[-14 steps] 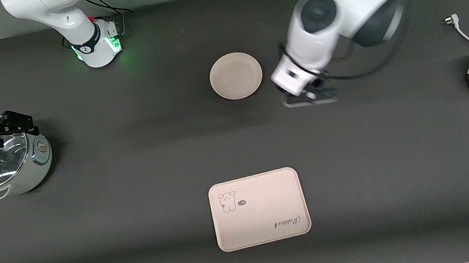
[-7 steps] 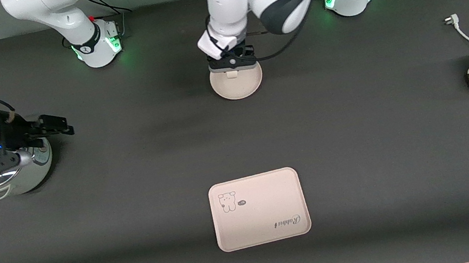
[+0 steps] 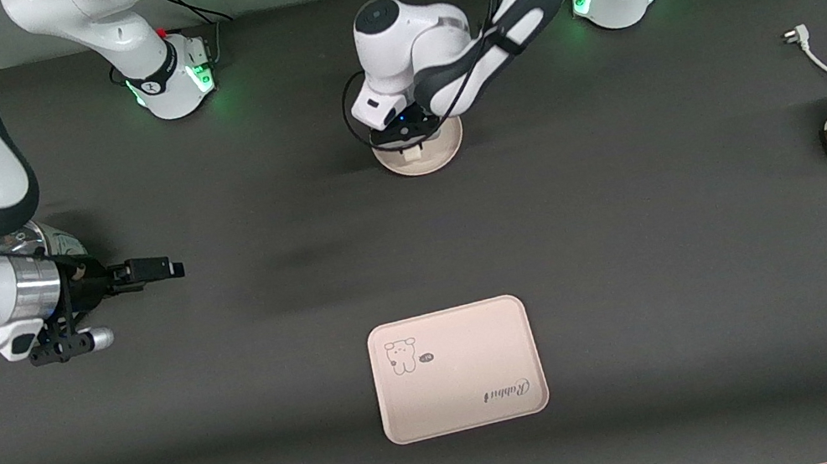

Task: Place bun in plate and plate on tray
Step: 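Carry the bun with the left gripper over the white plate, then lower the bun onto the plate and open the left gripper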

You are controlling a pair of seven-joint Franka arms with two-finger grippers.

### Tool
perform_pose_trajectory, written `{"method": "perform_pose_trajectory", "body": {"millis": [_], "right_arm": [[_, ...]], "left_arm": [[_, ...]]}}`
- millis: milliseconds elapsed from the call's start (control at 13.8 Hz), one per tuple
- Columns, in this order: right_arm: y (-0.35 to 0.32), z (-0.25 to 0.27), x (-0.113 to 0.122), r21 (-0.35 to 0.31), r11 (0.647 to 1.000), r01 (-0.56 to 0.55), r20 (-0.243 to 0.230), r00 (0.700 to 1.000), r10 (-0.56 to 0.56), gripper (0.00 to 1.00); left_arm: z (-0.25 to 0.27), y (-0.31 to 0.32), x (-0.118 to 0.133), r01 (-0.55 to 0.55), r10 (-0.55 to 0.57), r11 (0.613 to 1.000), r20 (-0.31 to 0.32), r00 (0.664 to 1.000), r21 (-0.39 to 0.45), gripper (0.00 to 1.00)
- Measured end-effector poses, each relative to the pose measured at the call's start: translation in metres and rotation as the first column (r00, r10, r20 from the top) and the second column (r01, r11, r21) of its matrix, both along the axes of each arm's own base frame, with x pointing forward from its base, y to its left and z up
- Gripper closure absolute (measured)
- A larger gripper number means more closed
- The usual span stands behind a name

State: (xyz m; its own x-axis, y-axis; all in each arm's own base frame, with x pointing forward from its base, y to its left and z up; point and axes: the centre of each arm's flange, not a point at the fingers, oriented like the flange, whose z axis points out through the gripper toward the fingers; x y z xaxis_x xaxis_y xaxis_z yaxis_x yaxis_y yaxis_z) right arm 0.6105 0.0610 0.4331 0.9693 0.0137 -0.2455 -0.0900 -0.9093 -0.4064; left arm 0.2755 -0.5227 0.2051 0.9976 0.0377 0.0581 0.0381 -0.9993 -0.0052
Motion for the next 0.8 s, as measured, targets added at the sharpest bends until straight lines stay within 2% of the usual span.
{"method": "perform_pose_trajectory", "body": {"millis": [73,145,218,436,509,655,800], "right_arm": [[-0.003,-0.01,0.003,0.017,1.0,0.013,-0.015,1.0,-0.013,0.0],[-0.004,-0.017,0.005,0.027,0.999,0.022,-0.028,0.999,-0.021,0.0],[-0.006,-0.022,0.006,0.032,0.999,0.027,-0.036,0.999,-0.025,0.0],[-0.02,-0.024,0.004,0.061,0.998,0.004,-0.051,0.999,-0.001,0.0],[-0.03,-0.024,0.001,0.087,0.996,0.006,-0.07,0.998,0.0,0.0],[-0.052,-0.025,-0.005,0.137,0.99,0.013,-0.098,0.995,0.0,0.0],[-0.059,-0.026,-0.007,0.158,0.987,0.012,-0.104,0.995,0.005,0.0]], "left_arm": [[-0.009,0.0,-0.003,0.002,-0.002,1.0,-0.006,1.0,0.01,0.59],[-0.011,-0.002,-0.006,0.003,-0.003,1.0,-0.006,1.0,0.014,0.52],[-0.011,-0.005,-0.008,0.0,0.0,1.0,-0.002,1.0,0.013,0.43],[-0.008,-0.01,-0.013,-0.001,0.001,1.0,0.004,1.0,0.01,0.07],[-0.008,-0.01,-0.012,-0.003,0.003,1.0,0.005,1.0,0.01,0.0],[-0.005,-0.01,-0.006,-0.009,0.009,1.0,0.016,1.0,0.008,0.0],[0.006,-0.012,0.01,-0.003,0.001,0.999,0.048,0.999,0.039,0.0]]}}
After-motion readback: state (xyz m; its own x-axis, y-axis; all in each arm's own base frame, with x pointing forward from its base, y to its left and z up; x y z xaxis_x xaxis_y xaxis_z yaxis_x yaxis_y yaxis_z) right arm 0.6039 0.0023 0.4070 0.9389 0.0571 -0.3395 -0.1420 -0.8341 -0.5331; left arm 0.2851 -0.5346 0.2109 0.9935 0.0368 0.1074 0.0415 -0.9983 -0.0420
